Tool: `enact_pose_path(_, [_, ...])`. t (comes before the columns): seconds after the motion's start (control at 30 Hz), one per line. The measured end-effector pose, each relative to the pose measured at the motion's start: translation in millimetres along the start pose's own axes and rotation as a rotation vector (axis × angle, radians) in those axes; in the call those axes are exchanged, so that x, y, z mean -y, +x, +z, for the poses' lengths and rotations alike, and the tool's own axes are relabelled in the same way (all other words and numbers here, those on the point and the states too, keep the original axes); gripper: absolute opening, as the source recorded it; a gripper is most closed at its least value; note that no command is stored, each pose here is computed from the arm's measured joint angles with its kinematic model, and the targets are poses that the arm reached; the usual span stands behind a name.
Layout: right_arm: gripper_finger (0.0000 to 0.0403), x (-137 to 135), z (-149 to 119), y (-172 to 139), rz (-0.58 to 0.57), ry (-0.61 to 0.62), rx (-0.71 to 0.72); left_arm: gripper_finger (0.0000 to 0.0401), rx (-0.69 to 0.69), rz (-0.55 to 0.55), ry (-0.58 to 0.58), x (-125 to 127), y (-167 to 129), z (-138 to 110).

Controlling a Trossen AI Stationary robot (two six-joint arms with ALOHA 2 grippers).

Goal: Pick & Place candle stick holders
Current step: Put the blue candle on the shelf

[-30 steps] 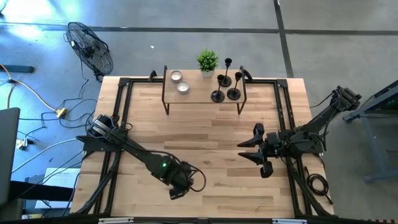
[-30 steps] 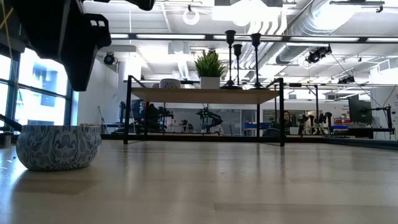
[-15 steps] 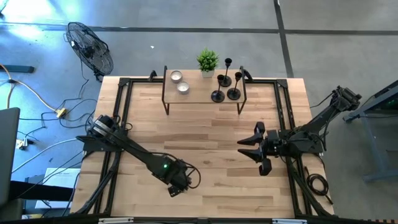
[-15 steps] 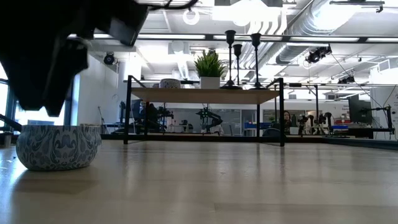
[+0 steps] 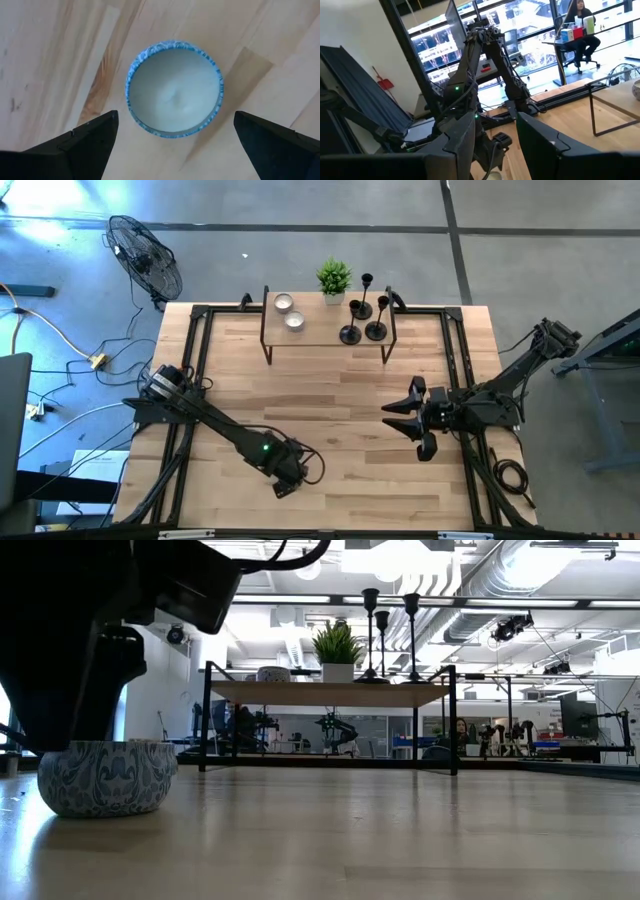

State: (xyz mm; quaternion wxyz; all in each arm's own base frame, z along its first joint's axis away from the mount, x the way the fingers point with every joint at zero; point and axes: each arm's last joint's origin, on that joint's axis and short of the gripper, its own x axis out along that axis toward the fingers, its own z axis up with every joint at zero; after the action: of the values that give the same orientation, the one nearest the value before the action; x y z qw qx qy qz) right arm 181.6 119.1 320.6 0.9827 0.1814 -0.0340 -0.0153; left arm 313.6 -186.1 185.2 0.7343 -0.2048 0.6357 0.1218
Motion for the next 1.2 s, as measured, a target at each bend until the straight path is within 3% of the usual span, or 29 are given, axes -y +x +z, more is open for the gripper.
enact_pose_path(0.27, [0.0139,0,0,0,0.001,0.004,0.000,0.0388,0.036,0.022,0.022,-2,0,4])
enact_pose_path(1.2, [0.0139,0,0,0,0.008,0.000,-0.003,0.0388,0.043,-0.062,-0.011,-7,13,10])
